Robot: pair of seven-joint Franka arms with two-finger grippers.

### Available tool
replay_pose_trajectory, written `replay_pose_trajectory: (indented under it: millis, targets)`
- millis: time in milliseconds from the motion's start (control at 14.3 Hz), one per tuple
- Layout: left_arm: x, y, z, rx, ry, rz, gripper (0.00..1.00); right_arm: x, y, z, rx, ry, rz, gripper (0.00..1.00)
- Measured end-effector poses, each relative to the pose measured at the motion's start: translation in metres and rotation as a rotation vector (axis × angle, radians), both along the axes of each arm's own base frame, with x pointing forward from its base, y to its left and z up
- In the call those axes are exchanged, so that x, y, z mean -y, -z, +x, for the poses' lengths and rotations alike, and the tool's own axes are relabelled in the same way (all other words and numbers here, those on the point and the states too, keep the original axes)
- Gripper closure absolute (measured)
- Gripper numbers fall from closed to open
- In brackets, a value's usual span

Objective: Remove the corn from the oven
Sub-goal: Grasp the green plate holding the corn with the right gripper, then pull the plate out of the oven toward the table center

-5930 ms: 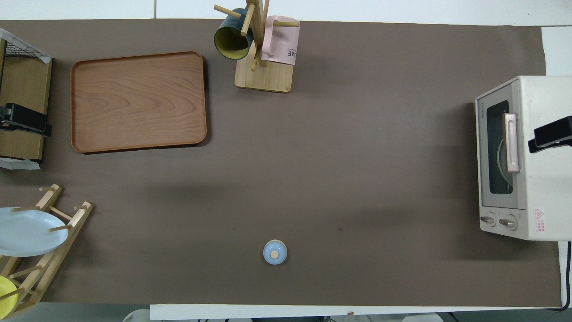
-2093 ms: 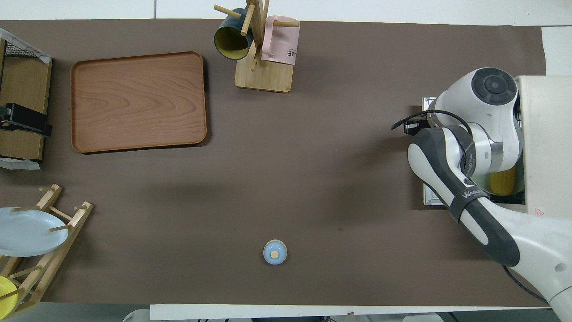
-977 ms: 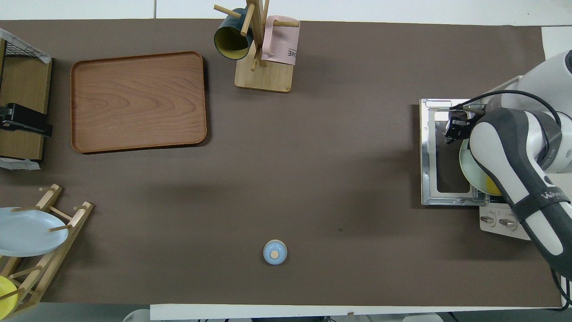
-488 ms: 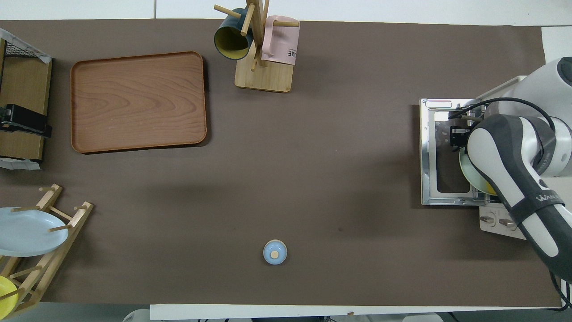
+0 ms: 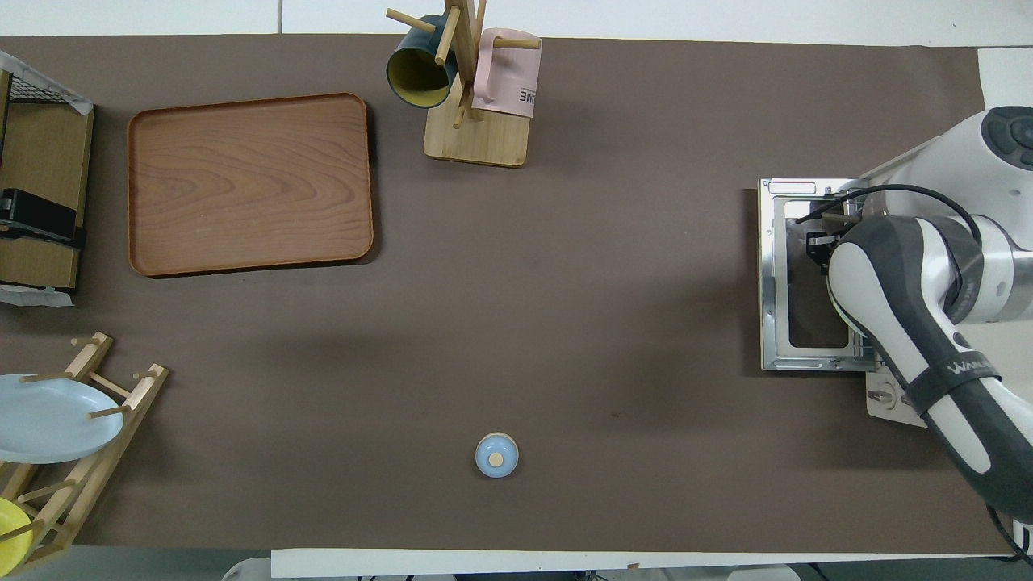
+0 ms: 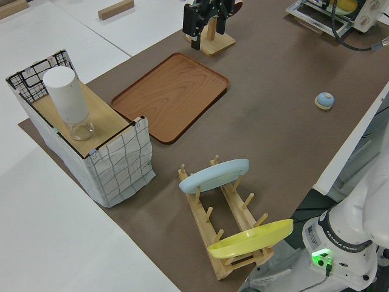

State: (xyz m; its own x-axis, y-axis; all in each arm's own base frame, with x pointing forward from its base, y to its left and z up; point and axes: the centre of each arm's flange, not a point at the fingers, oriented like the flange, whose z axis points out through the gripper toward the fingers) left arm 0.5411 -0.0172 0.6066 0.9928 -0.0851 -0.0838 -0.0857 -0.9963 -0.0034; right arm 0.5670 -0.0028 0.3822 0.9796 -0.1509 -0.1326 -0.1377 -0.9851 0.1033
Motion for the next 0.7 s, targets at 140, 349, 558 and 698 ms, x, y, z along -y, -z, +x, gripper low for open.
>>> replay_pose_trajectory:
  millis: [140, 349, 558, 698]
  targets:
    - [-0.009, 0.000, 0.000, 0.000, -0.017, 0.000, 0.00, -0.063, -0.020, 0.009, 0.034, 0.000, -0.014, 0.96]
    - [-0.023, 0.000, 0.000, 0.000, -0.042, 0.000, 0.00, -0.203, -0.044, 0.014, 0.080, 0.086, -0.025, 0.97]
    - [-0.047, 0.000, -0.001, 0.000, -0.085, 0.000, 0.00, -0.351, -0.024, 0.017, 0.086, 0.251, 0.008, 0.97]
    - [-0.059, 0.000, -0.001, 0.000, -0.106, 0.000, 0.00, -0.416, 0.013, 0.018, 0.095, 0.317, 0.028, 0.97]
